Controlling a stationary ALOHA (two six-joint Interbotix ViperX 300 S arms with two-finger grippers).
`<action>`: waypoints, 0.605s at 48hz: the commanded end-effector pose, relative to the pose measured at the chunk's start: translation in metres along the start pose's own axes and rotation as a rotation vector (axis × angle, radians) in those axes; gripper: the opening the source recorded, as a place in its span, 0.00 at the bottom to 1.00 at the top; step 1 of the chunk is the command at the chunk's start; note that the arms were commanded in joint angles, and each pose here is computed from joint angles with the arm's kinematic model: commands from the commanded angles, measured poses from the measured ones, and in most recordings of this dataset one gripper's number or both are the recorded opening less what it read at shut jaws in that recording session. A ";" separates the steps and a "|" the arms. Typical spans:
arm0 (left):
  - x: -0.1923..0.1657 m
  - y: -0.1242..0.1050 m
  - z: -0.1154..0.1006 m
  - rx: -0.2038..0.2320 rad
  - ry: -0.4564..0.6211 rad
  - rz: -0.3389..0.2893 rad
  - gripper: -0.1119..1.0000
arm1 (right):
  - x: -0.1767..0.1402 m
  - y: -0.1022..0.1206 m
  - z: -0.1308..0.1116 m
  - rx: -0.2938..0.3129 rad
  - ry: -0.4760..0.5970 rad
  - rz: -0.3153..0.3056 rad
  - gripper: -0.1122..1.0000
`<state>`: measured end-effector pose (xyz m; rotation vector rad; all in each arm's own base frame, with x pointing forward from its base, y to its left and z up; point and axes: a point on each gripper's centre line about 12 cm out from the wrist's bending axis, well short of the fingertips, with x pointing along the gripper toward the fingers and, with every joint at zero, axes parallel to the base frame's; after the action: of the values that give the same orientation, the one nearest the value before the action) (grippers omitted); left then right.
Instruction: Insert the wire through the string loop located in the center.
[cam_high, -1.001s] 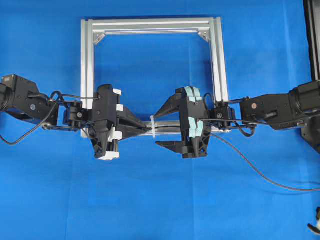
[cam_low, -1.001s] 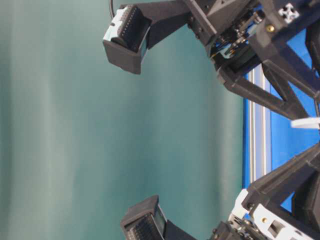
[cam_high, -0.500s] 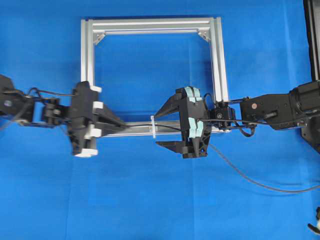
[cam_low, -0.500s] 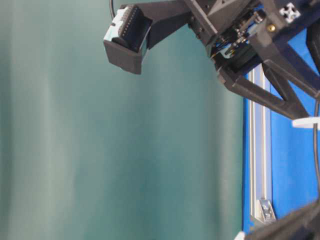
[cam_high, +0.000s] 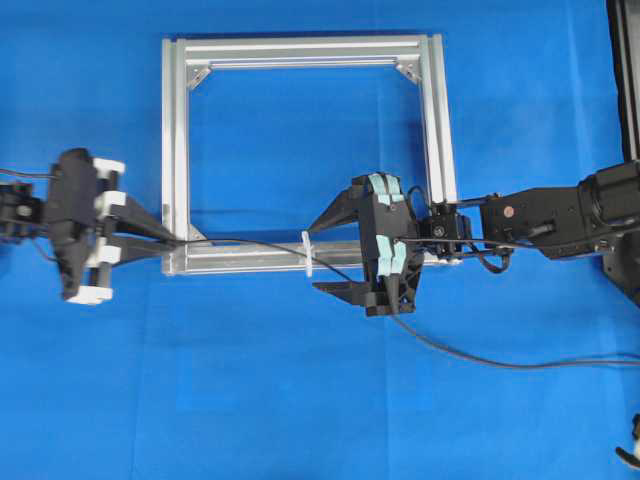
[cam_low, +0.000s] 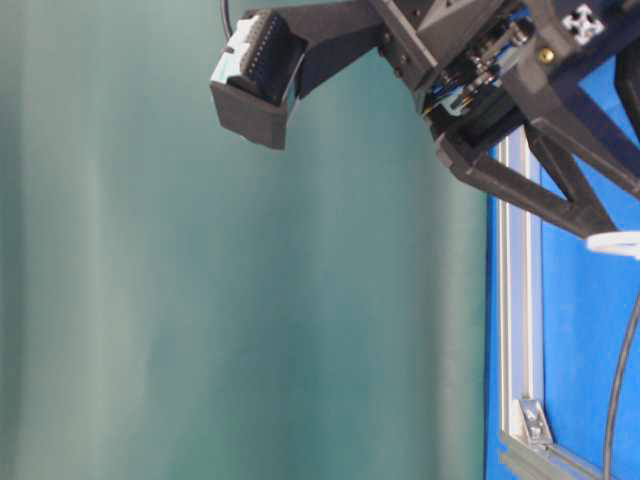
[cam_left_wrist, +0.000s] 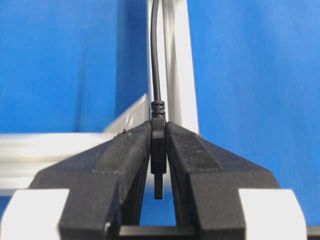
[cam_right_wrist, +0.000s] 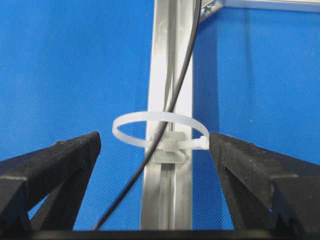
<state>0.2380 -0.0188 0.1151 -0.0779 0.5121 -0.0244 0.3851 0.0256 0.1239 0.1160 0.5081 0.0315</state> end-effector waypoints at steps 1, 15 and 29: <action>-0.010 0.000 0.002 0.000 -0.026 -0.005 0.18 | -0.005 0.003 0.014 -0.005 -0.041 0.008 0.95; -0.036 0.001 -0.004 0.003 -0.027 -0.014 0.18 | -0.006 0.003 0.013 -0.010 -0.038 0.008 0.95; -0.038 0.001 -0.007 0.009 -0.010 -0.014 0.18 | -0.006 0.003 0.016 -0.016 -0.045 0.010 0.95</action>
<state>0.1987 -0.0162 0.1254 -0.0730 0.5125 -0.0383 0.3844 0.0257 0.1230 0.1042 0.5140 0.0353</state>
